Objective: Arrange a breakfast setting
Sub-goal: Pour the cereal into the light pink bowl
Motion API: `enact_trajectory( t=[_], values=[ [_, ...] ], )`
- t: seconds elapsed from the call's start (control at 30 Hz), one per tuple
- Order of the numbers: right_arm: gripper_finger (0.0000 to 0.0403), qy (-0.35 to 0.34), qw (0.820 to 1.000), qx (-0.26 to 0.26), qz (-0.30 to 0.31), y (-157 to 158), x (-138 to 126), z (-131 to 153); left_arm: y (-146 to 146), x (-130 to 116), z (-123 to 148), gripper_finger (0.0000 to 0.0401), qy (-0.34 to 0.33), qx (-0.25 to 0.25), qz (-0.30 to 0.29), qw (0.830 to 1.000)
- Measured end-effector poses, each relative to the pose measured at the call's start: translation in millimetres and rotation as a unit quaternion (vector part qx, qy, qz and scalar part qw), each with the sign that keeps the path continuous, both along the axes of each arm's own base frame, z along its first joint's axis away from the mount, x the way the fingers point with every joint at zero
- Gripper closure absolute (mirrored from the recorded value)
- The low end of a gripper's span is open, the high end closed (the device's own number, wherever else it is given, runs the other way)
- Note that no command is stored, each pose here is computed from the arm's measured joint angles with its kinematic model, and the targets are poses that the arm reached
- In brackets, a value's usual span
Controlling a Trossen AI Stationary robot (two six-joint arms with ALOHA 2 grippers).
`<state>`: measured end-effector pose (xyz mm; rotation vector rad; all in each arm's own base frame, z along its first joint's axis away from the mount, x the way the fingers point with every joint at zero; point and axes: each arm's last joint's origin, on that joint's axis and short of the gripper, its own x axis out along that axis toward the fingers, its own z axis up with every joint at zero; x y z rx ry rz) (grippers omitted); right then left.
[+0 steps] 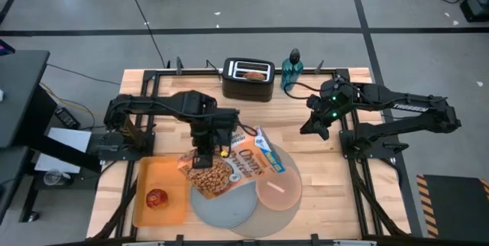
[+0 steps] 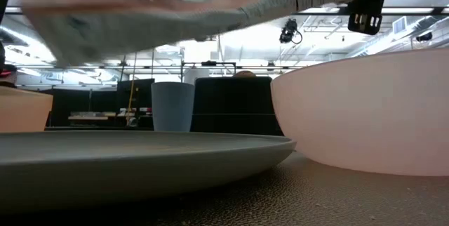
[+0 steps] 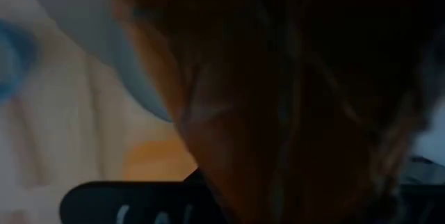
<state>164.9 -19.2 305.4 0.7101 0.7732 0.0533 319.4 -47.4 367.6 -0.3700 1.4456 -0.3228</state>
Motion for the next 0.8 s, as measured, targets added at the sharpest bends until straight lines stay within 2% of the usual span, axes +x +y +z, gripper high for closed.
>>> enact_trajectory(
  t=[0.13,0.23,0.43,0.57,0.7,0.8],
  values=[
    [0.0323,-0.027,0.999,-0.002,0.023,8.1,4.1,3.8,-9.8,-0.6,-0.9,0.0392,0.013,-0.014,0.002,1.000],
    [0.0323,-0.100,0.994,-0.018,0.038,17.8,13.8,15.0,-11.5,-1.0,-0.8,0.0392,0.018,-0.013,0.011,1.000],
    [0.0323,-0.245,0.966,-0.067,0.046,37.0,31.3,37.6,-9.9,-0.6,-2.1,0.0392,0.008,0.047,0.020,0.999],
    [0.0314,-0.265,0.959,-0.088,0.050,42.4,37.0,39.2,-9.2,0.0,-2.9,0.0392,0.007,0.059,0.021,0.998],
    [0.0279,-0.264,0.958,-0.096,0.064,47.5,46.0,42.7,-6.3,0.6,-3.6,0.0392,-0.002,0.101,0.023,0.995],
    [0.0246,-0.255,0.958,-0.116,0.055,50.9,55.4,50.3,-5.7,0.7,-3.6,0.0392,-0.004,0.109,0.021,0.994]
  ],
)
